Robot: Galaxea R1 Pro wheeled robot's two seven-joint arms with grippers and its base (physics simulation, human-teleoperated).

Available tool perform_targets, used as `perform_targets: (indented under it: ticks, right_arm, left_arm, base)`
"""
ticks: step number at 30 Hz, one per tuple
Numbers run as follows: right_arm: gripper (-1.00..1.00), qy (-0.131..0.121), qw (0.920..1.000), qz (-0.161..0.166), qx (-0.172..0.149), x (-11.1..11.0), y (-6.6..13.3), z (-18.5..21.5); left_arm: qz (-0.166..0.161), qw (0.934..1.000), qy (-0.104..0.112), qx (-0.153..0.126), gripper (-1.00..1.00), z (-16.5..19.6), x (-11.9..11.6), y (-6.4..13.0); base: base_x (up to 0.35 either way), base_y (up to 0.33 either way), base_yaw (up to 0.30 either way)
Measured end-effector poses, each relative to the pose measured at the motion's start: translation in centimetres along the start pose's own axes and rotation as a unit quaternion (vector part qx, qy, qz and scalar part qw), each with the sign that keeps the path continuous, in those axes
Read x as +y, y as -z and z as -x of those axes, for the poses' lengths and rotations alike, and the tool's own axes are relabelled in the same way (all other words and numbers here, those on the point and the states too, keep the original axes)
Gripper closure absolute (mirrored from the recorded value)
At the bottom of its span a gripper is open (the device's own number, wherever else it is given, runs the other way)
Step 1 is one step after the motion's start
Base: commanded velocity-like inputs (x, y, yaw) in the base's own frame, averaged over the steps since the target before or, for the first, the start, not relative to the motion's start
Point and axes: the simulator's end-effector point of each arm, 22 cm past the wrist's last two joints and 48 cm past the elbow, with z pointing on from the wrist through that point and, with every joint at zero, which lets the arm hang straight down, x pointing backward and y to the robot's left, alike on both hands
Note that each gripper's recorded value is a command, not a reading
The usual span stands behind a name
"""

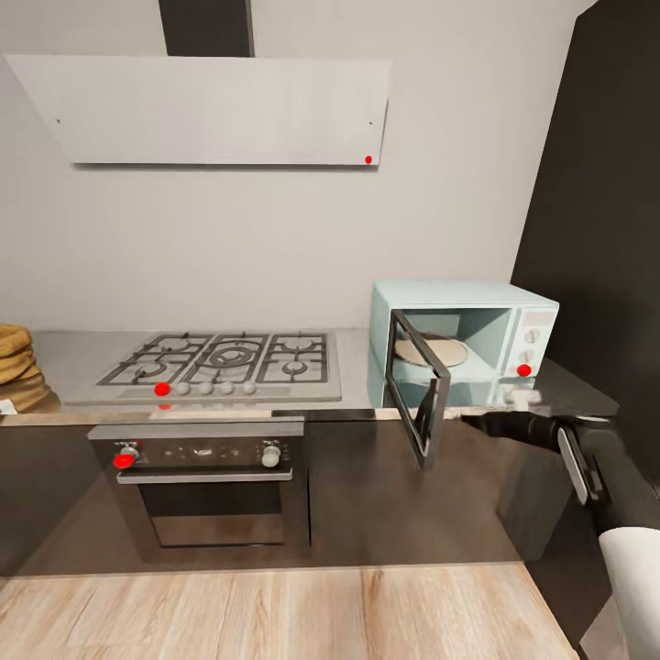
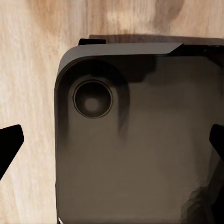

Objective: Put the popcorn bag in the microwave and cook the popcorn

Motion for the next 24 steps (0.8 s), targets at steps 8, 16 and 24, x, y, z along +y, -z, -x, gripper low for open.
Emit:
perform_targets:
  ticks: [8, 16, 24]
  right_arm:
    - [-1.0, -0.036, 0.9895, -0.055, 0.128, -7.5, -1.3, -14.6]
    - [-1.0, -0.033, 0.9764, -0.049, 0.208, -6.4, -0.9, -32.2]
    - [-1.0, 0.006, 0.928, -0.111, 0.356, -3.4, 9.9, -54.8]
  left_arm:
    - [0.001, 1.0, 0.0, 0.0, -1.0, 0.0, 0.1, 0.0]
    - [0.001, 1.0, 0.001, 0.001, -1.0, -0.1, 0.2, 0.0]
    - [0.002, 1.0, 0.002, 0.001, -1.0, -0.1, 0.2, 0.0]
  base:
    - [0.0, 0.0, 0.0]
    - [0.0, 0.0, 0.0]
    - [0.0, 0.0, 0.0]
